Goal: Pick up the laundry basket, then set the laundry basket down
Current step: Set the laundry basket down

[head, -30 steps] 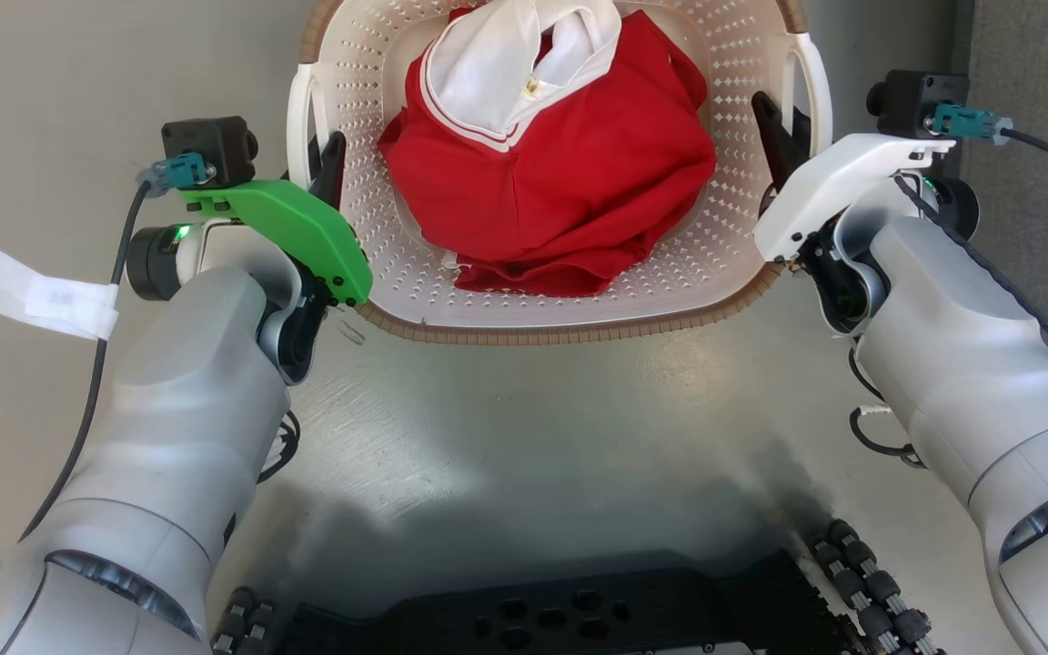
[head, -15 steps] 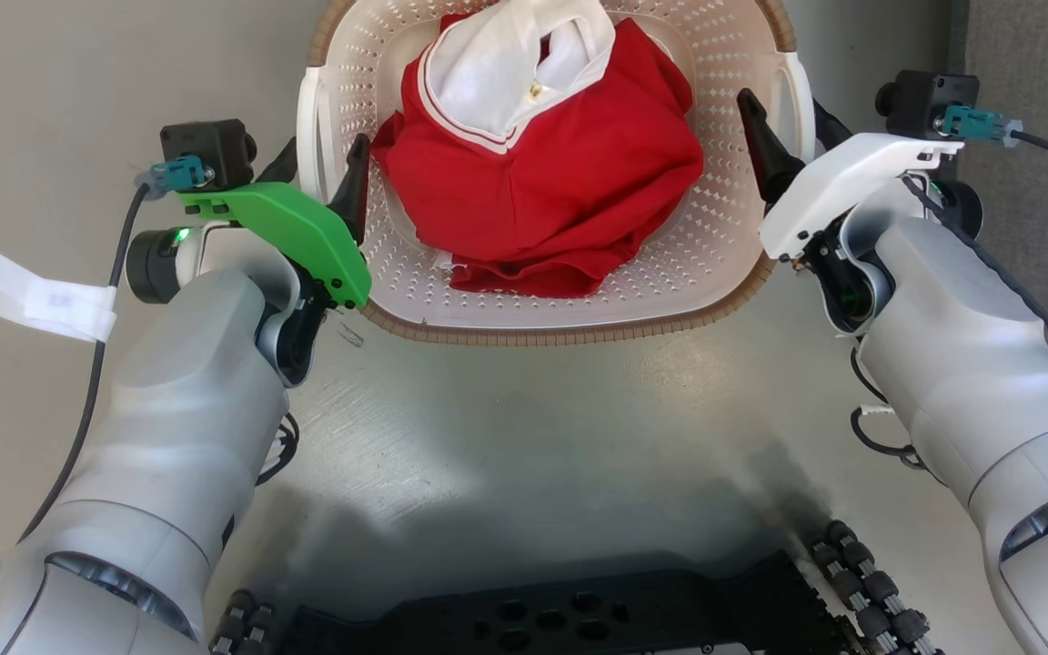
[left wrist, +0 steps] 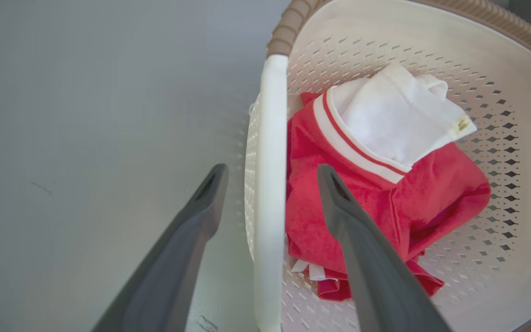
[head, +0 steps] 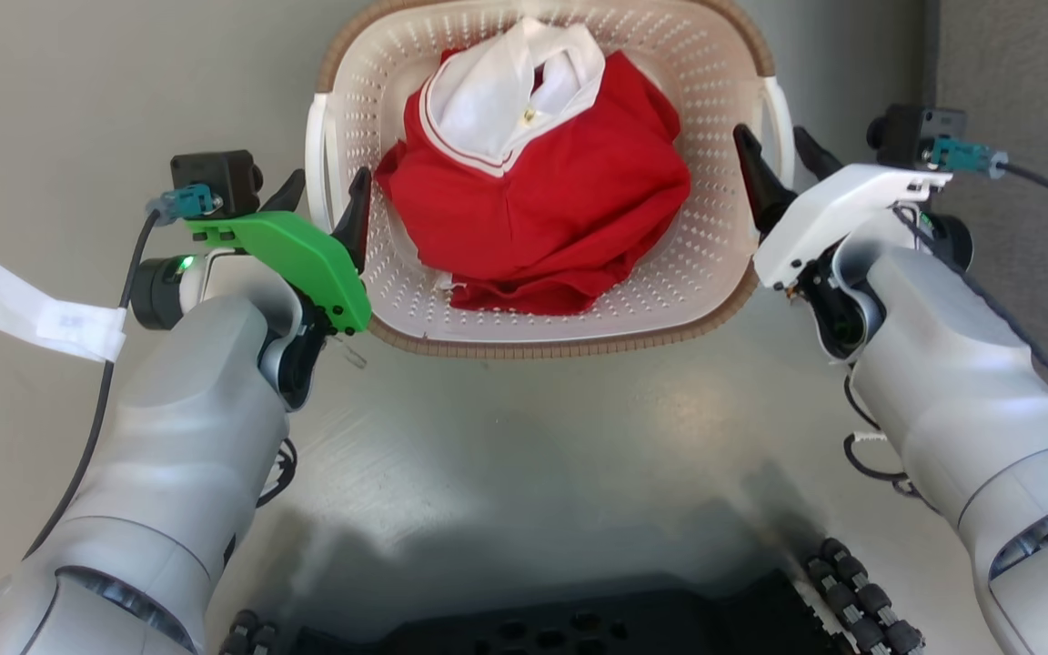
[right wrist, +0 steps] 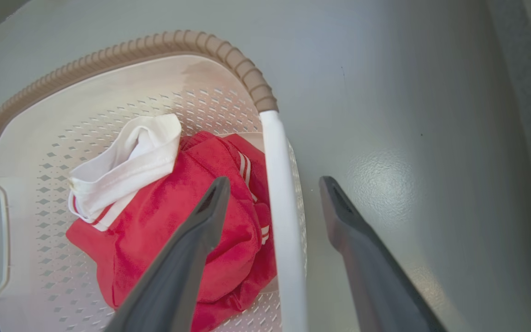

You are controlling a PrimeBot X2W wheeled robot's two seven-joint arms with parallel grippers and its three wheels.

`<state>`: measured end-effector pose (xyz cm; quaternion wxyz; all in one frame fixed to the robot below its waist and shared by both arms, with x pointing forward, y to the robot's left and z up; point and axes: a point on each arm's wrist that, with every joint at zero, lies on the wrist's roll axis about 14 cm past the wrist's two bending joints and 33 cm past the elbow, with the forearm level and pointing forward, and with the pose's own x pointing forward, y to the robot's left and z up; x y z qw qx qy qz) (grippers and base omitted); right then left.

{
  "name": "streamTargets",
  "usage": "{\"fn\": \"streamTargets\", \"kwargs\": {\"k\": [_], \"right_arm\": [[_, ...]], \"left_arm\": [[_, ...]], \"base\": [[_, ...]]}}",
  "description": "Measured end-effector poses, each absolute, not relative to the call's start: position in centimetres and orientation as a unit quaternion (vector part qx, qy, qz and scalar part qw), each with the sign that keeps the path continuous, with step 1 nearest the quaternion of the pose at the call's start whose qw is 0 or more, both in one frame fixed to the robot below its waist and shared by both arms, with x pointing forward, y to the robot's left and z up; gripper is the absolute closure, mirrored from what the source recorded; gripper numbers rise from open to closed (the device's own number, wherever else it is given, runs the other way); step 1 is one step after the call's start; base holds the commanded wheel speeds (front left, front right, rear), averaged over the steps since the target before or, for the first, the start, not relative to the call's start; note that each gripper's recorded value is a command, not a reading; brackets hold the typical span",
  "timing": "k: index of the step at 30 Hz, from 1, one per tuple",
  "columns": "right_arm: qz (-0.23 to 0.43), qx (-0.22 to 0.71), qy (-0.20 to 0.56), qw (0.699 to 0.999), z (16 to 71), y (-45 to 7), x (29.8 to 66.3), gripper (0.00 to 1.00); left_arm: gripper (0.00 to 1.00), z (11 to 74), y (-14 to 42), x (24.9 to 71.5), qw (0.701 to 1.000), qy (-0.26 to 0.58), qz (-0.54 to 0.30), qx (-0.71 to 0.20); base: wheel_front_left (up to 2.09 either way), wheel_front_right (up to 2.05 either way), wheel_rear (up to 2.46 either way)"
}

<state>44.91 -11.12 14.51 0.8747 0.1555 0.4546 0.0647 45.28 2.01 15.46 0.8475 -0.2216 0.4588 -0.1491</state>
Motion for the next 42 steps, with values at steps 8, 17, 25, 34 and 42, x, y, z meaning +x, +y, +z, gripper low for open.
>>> {"fn": "streamTargets", "kwargs": {"k": [8, 17, 25, 34, 42], "right_arm": [[0.050, 0.165, 0.430, 0.886, 17.1, -11.8, 45.6, 0.00], [0.043, 0.162, 0.398, 0.902, 20.7, -12.8, 45.7, 0.00], [0.054, 0.167, 0.344, 0.922, 25.7, -12.8, 46.4, 0.00], [0.057, 0.150, 0.304, 0.939, 29.7, -14.2, 45.3, 0.00], [0.062, 0.148, 0.265, 0.951, 33.0, -14.4, 44.5, 0.00]], "left_arm": [[0.00, 17.4, 2.2, 45.4, 0.855, 0.448, -0.150, -0.215], [0.00, 20.8, 2.3, 45.5, 0.867, 0.422, -0.154, -0.215], [0.00, 24.6, 3.2, 45.5, 0.883, 0.388, -0.150, -0.217], [0.00, 28.8, 4.0, 45.2, 0.900, 0.346, -0.153, -0.215], [0.00, 32.5, 4.4, 45.0, 0.914, 0.305, -0.156, -0.220]], "base": [[0.00, 0.00, 0.00], [0.00, 0.00, 0.00], [0.00, 0.00, 0.00], [0.00, 0.00, 0.00], [0.00, 0.00, 0.00]]}}
